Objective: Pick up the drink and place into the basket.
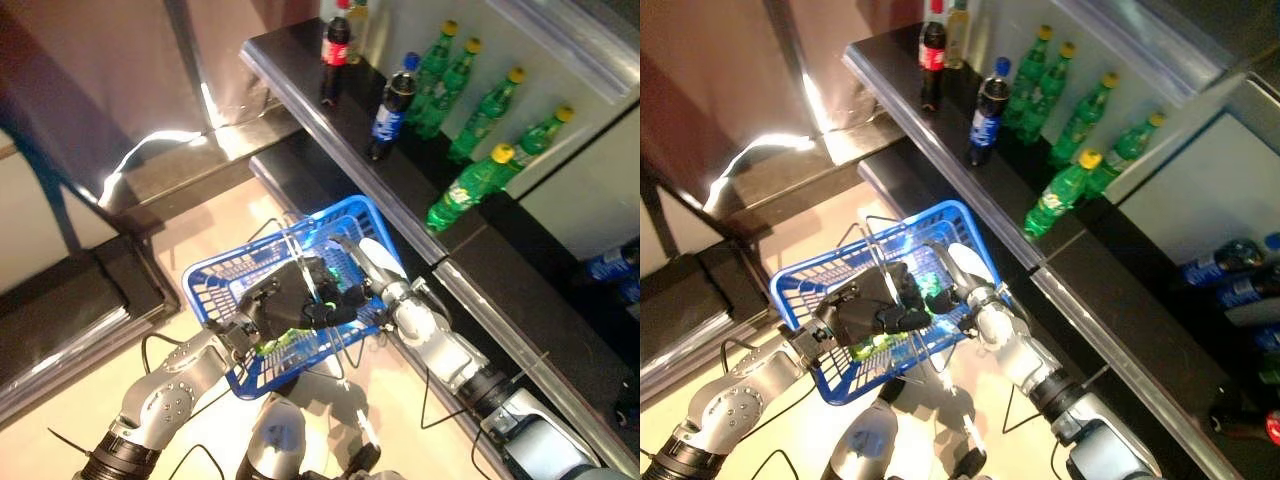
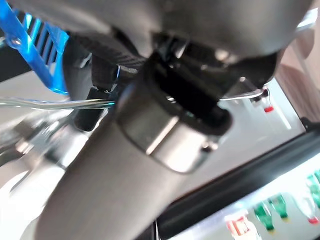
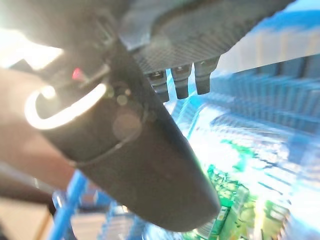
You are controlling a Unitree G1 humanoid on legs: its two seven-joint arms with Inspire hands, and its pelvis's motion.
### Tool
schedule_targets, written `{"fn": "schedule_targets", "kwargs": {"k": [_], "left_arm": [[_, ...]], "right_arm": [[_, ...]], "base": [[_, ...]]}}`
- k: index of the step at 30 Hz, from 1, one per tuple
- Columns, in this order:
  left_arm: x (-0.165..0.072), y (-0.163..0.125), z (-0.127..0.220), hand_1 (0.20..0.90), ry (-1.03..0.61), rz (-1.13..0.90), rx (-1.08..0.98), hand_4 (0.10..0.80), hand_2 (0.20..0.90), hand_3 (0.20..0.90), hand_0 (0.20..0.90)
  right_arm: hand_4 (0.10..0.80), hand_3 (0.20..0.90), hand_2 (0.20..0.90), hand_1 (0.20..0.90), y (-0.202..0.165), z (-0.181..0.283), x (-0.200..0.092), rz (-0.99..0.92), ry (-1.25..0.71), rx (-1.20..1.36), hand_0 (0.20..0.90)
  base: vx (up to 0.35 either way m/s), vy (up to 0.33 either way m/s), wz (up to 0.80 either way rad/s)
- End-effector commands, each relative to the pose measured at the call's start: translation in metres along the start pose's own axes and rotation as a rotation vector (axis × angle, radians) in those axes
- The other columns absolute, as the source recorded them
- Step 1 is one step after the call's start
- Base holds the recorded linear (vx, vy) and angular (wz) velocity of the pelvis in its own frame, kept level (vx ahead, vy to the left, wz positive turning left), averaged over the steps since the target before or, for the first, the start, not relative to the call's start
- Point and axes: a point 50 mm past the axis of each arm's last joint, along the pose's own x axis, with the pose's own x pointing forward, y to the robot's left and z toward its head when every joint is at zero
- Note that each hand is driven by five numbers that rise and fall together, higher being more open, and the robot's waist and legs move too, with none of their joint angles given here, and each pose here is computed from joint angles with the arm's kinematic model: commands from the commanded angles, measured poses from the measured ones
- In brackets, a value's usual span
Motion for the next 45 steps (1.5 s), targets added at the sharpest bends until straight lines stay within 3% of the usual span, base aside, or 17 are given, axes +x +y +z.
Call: {"fn": "schedule_targets", "kwargs": {"k": [1, 9, 19, 26, 31, 45], "left_arm": [[0.009, -0.042, 0.062, 0.300, -0.575, -0.228, -0.006, 0.100, 0.300, 0.200, 0.300], [-0.029, 0.037, 0.036, 0.300, -0.609, 0.253, -0.043, 0.100, 0.300, 0.200, 0.300], [-0.076, 0.092, -0.013, 0.300, -0.494, 0.693, -0.084, 0.100, 0.300, 0.200, 0.300], [-0.119, 0.118, -0.058, 0.300, -0.316, 0.947, -0.093, 0.100, 0.300, 0.200, 0.300], [-0.141, 0.128, -0.094, 0.300, -0.146, 1.074, -0.117, 0.100, 0.300, 0.200, 0.300], [-0.161, 0.126, -0.165, 0.300, 0.273, 1.129, -0.138, 0.100, 0.300, 0.200, 0.300]], "right_arm": [[0.800, 0.900, 0.900, 0.900, -0.001, -0.014, -0.022, -0.053, -0.059, 0.044, 0.900], [0.800, 0.900, 0.900, 0.900, -0.024, -0.056, -0.070, -0.216, 0.009, 0.207, 0.900], [0.800, 0.900, 0.900, 0.900, -0.028, -0.111, -0.118, -0.407, 0.244, 0.386, 0.900], [0.800, 0.900, 0.900, 0.900, -0.012, -0.154, -0.164, -0.470, 0.465, 0.416, 0.900], [0.800, 0.900, 0.900, 0.900, 0.004, -0.175, -0.182, -0.462, 0.613, 0.429, 0.900], [0.800, 0.900, 0.900, 0.900, 0.044, -0.228, -0.243, -0.560, 1.041, 0.654, 0.900]], "base": [[-0.024, 0.045, -0.50], [0.004, 0.036, -0.38], [0.010, -0.007, -0.15], [0.014, -0.003, -0.06], [0.003, 0.001, -0.01], [-0.005, 0.013, -0.11]]}}
